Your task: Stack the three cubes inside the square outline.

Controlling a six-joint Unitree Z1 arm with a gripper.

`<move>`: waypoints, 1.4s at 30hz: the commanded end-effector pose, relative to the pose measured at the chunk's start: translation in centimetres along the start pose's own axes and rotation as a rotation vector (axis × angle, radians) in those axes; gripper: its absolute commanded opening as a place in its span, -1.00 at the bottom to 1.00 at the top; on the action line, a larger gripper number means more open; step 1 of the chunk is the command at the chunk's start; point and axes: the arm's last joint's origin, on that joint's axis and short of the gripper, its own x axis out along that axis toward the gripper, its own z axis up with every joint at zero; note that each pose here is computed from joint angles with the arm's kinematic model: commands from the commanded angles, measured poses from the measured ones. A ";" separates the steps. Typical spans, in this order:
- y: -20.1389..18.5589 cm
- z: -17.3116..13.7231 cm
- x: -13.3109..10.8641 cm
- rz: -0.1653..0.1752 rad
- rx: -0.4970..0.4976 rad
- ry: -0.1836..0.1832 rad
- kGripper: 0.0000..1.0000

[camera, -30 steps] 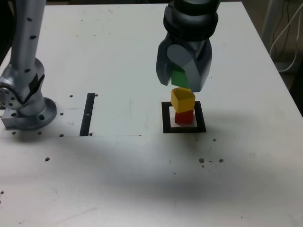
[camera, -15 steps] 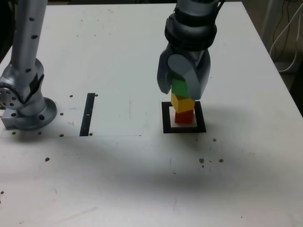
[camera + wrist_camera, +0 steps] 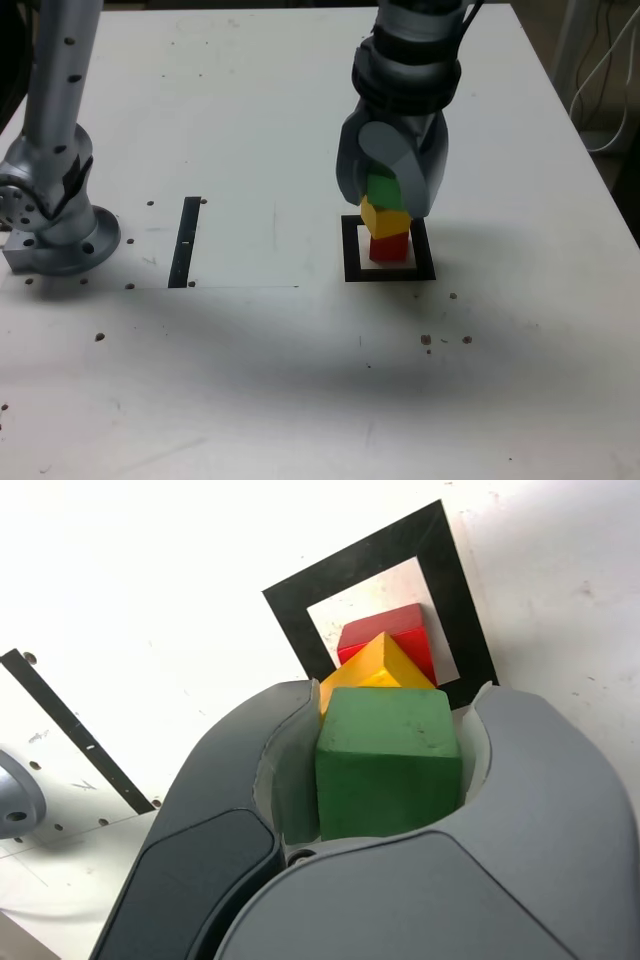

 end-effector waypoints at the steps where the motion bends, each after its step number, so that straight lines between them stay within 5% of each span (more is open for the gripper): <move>1: 0.1 -0.6 -0.6 0.015 -0.011 -0.007 0.82; 8: 0.0 -2.2 -2.7 0.056 -0.023 -0.055 0.99; 17: -1.1 -5.4 -5.8 0.052 -0.007 -0.125 0.99; 23: -1.0 -8.4 -5.9 0.045 -0.030 -0.094 0.99; 33: -1.4 -12.7 -2.6 -0.023 -0.101 0.000 0.99; 42: -3.2 -16.9 1.0 -0.033 -0.152 -0.001 0.99</move>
